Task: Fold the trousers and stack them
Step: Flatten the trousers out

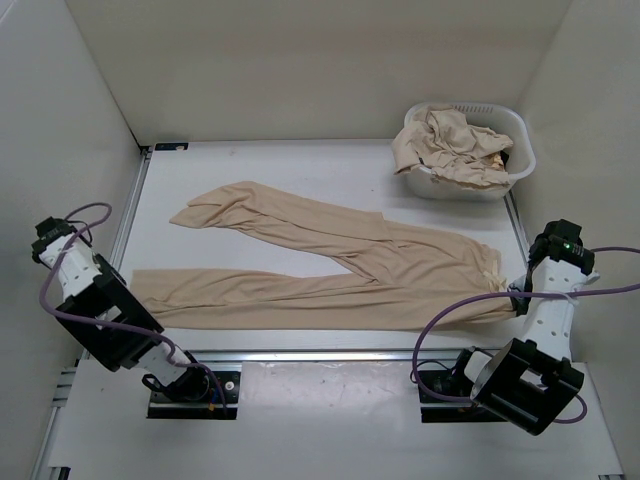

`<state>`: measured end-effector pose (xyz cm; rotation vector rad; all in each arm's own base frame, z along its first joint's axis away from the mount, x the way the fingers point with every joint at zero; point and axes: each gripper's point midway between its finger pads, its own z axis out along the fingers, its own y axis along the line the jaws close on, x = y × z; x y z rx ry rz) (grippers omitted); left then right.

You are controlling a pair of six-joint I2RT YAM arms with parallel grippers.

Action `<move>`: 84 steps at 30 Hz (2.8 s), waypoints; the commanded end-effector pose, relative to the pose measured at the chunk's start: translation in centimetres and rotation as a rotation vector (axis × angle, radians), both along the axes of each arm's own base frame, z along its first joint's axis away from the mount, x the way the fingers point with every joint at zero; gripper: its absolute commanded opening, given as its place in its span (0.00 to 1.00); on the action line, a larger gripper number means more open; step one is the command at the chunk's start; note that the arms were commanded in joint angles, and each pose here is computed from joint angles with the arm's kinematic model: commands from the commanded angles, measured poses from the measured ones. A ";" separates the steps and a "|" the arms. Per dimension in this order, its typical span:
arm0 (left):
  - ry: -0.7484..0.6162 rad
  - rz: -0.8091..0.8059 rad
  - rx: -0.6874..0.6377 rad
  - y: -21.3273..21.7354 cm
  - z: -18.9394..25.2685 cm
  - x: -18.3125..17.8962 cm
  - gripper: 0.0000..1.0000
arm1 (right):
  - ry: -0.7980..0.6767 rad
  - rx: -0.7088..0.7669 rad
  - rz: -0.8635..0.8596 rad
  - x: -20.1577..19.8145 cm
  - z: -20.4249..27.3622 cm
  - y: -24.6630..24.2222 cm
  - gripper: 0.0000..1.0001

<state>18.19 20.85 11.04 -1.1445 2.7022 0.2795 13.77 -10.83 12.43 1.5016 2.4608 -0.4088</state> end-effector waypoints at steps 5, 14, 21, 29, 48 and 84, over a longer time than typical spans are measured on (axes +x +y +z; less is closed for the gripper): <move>0.179 0.063 -0.012 -1.8 -1.8 -6.0 0.60 | 0.045 -0.057 -0.003 -0.5 -0.7 -1.3 0.00; -0.053 -0.033 -0.032 -0.2 -3.1 2.0 0.56 | 0.058 -0.047 0.028 0.3 -1.8 -1.6 0.00; -0.045 -0.076 -0.025 0.4 -7.5 4.5 0.61 | 0.097 -0.092 0.015 1.0 -1.4 -3.2 0.00; -0.004 -0.069 -0.031 1.3 -10.0 4.8 0.58 | 0.078 -0.094 0.025 1.5 -1.1 -3.3 0.00; -0.143 -0.057 0.186 2.4 -2.0 4.7 0.22 | 0.046 -0.076 0.031 2.0 -0.8 -3.0 0.00; -0.121 -0.068 0.160 1.9 -2.7 4.7 0.14 | 0.012 -0.088 0.040 1.7 -0.3 -2.6 0.00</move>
